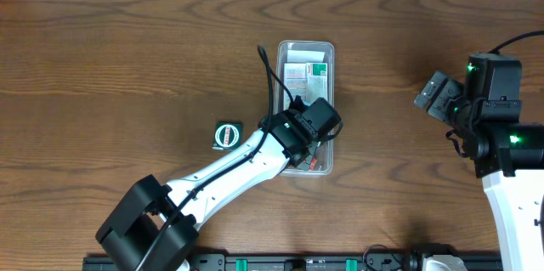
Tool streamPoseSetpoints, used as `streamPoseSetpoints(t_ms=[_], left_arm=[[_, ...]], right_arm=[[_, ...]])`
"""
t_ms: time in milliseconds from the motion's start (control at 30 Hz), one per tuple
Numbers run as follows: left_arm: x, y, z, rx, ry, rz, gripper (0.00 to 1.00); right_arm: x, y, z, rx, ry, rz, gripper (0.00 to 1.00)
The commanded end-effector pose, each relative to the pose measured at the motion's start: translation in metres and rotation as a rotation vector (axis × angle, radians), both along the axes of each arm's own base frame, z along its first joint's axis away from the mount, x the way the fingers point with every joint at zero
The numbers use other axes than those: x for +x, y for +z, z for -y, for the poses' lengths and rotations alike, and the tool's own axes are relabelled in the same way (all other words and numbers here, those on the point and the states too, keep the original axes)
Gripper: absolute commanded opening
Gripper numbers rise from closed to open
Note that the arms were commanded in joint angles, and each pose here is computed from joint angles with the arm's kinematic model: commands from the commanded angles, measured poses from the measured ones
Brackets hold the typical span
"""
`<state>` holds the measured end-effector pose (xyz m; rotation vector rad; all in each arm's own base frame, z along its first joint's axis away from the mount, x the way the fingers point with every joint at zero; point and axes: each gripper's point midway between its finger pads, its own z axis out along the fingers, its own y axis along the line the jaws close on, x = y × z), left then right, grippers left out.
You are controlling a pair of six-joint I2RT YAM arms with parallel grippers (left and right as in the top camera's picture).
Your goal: Pack container
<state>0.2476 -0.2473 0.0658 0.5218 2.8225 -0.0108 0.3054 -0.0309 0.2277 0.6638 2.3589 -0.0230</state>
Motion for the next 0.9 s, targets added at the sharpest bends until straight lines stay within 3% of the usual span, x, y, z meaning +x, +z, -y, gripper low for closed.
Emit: streamPoseSetpoints(t_ms=[0, 533, 867], left_arm=[[-0.017, -0.009, 0.003, -0.029, 0.006, -0.096, 0.10], [-0.045, -0.011, 0.003, -0.060, 0.037, -0.241, 0.13], [-0.036, -0.015, 0.012, -0.095, 0.033, -0.208, 0.22]], right_arm=[[0.000, 0.001, 0.003, -0.005, -0.007, 0.001, 0.99], [0.000, 0.001, 0.003, -0.005, -0.007, 0.001, 0.99], [0.000, 0.001, 0.003, -0.005, -0.008, 0.001, 0.99]])
